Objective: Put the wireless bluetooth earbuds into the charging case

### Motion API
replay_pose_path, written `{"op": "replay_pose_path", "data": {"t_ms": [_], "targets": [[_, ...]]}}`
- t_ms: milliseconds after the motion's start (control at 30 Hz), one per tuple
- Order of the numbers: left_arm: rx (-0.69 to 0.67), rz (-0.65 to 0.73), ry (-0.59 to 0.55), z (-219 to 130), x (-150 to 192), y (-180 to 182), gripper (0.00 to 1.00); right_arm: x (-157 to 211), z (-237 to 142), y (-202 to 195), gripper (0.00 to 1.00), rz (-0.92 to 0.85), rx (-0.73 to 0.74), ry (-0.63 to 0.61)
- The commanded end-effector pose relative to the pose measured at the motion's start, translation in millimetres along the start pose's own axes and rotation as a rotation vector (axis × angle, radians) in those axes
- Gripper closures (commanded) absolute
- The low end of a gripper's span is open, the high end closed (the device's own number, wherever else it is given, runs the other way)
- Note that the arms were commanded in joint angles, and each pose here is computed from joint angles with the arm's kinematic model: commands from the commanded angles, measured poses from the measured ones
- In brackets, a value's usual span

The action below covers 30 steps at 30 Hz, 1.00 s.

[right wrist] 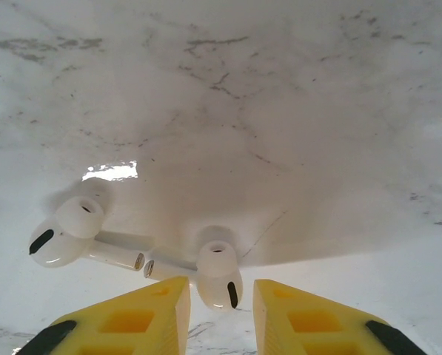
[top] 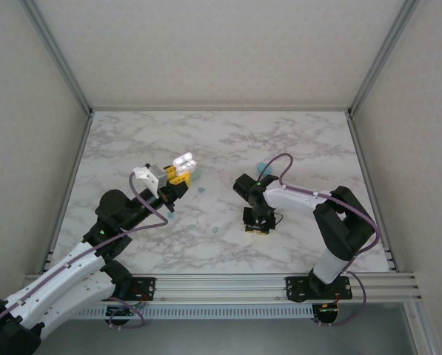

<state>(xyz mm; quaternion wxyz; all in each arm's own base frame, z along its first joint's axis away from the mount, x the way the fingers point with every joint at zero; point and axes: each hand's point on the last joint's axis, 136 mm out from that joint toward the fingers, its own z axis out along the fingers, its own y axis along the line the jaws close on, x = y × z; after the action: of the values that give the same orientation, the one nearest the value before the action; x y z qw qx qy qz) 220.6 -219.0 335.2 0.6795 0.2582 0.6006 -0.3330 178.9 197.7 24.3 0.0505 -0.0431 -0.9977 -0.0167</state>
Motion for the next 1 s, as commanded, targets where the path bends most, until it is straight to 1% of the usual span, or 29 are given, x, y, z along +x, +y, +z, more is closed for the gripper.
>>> {"op": "replay_pose_path", "data": {"t_ms": [0,100,433,500,567,667,767,900,967], "targets": [[0.003,0.009,-0.032,-2,-11,-2,0.89,7,4,-3,0.71,-0.032,0.027,0.034],[0.001,0.011,-0.033,-1,-12,-2,0.89,8,6,-6,0.73,-0.054,0.044,0.041],[0.006,0.012,-0.025,3,-12,-2,0.89,4,4,-17,0.73,-0.194,0.117,0.035],[0.009,0.012,-0.024,3,-13,-2,0.89,1,0,-21,0.73,-0.256,0.15,0.032],[0.011,0.01,-0.022,3,-13,-3,0.89,-4,-5,-29,0.73,-0.33,0.218,0.029],[0.011,0.012,-0.021,2,-14,-3,0.89,-8,-10,-39,0.72,-0.447,0.293,0.054],[0.01,0.012,-0.022,1,-15,-3,0.89,-8,-9,-42,0.71,-0.534,0.318,0.09],[0.008,0.011,-0.02,0,-14,-3,0.89,-12,-13,-49,0.69,-0.555,0.373,0.089],[0.006,0.013,-0.018,0,-14,-3,0.88,-15,-22,-48,0.68,-0.5,0.382,0.061]]}}
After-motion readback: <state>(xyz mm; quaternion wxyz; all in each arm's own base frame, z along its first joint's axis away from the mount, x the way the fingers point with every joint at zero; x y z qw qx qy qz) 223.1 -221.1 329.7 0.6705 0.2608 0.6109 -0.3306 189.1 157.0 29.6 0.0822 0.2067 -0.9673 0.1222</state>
